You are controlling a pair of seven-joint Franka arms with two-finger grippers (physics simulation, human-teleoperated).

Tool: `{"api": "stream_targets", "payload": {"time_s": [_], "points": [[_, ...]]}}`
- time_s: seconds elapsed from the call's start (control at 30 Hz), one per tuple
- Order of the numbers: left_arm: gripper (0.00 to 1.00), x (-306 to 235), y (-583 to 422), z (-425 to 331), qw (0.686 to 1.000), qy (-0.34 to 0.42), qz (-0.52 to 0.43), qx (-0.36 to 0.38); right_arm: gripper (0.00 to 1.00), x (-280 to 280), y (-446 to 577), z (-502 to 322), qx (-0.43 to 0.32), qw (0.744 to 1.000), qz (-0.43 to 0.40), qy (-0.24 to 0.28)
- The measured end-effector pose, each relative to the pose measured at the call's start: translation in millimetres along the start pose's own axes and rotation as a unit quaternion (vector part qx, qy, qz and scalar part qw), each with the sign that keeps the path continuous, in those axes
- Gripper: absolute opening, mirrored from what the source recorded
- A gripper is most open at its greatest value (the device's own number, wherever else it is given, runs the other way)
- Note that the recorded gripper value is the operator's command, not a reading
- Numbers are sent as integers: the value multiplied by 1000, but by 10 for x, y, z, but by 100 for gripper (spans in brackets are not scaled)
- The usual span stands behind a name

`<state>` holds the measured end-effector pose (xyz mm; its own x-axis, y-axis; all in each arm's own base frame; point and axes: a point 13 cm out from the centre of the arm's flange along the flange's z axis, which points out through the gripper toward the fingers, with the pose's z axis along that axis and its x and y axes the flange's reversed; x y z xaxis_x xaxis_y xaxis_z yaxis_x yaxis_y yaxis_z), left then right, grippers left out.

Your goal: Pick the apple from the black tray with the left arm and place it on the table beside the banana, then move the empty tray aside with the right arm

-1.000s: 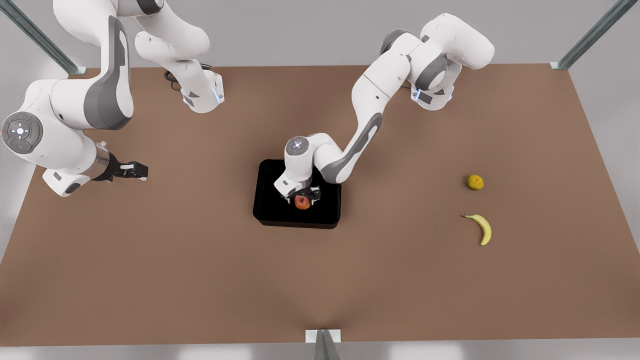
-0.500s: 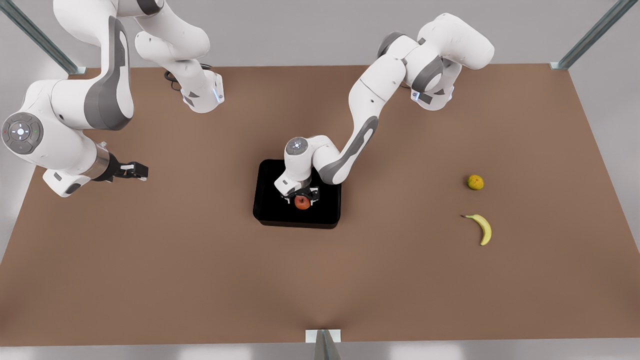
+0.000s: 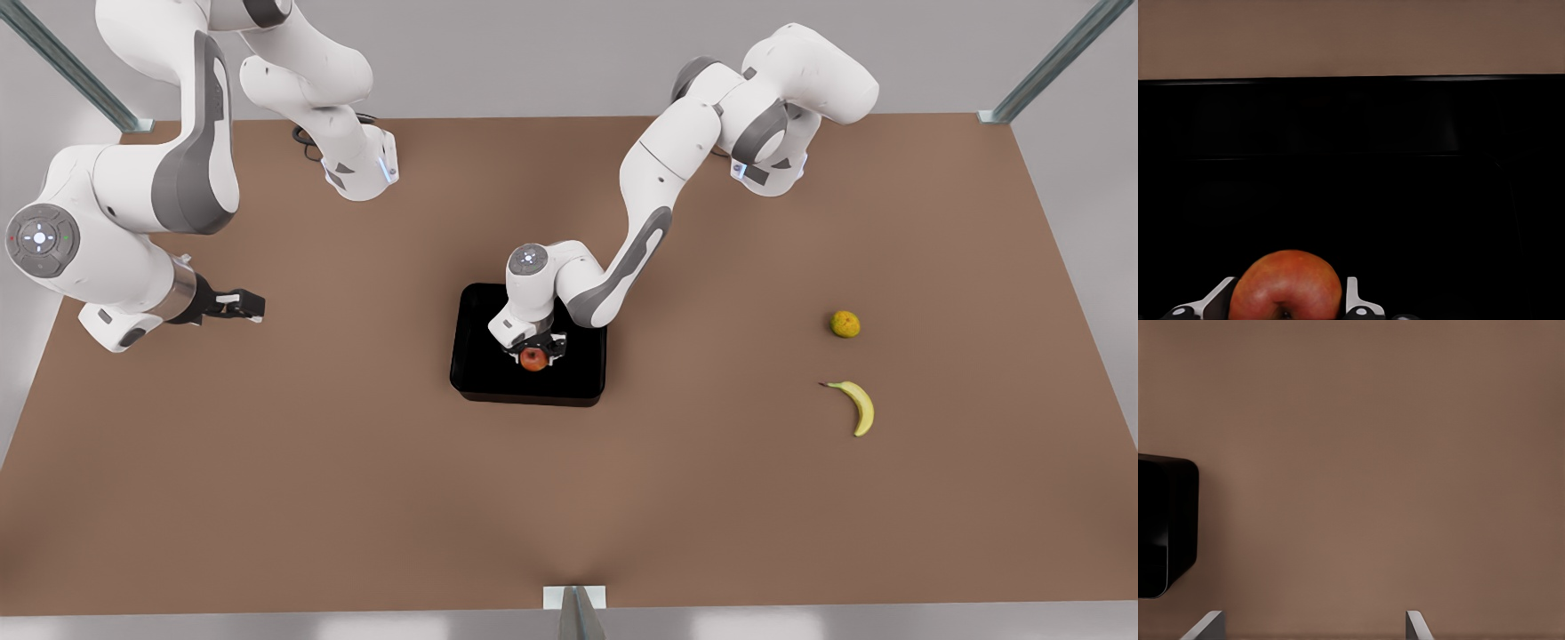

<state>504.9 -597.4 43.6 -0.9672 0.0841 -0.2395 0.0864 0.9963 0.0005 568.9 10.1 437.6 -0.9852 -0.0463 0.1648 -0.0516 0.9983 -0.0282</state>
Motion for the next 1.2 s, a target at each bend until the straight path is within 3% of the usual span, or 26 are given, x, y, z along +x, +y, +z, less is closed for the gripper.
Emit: {"api": "stream_targets", "payload": {"time_s": [0.4, 0.7, 0.9, 1.03, 1.13, 1.2], "points": [[72, -117, -1, -196, 1000, -6, -7, 2, 100, -13, 1, -12, 0, 1000, 0, -1], [72, -634, 416, -1399, 999, 16, -52, -6, 100, -13, 1, -12, 0, 1000, 0, -2], [72, -1347, 1940, -2089, 991, 69, -115, -27, 100, -16, 16, -7, 0, 1000, -2, -1], [72, -1805, 3657, -2042, 979, 113, -162, -47, 100, -47, 371, 76, 6, 999, -32, 7], [71, -1842, 5085, -1815, 969, 151, -191, -53, 100, 11, 1182, 59, 8, 995, -96, 3], [71, -1560, 5664, -1470, 964, 184, -183, -52, 100, 98, 1650, 26, 4, 992, -123, -1]]}}
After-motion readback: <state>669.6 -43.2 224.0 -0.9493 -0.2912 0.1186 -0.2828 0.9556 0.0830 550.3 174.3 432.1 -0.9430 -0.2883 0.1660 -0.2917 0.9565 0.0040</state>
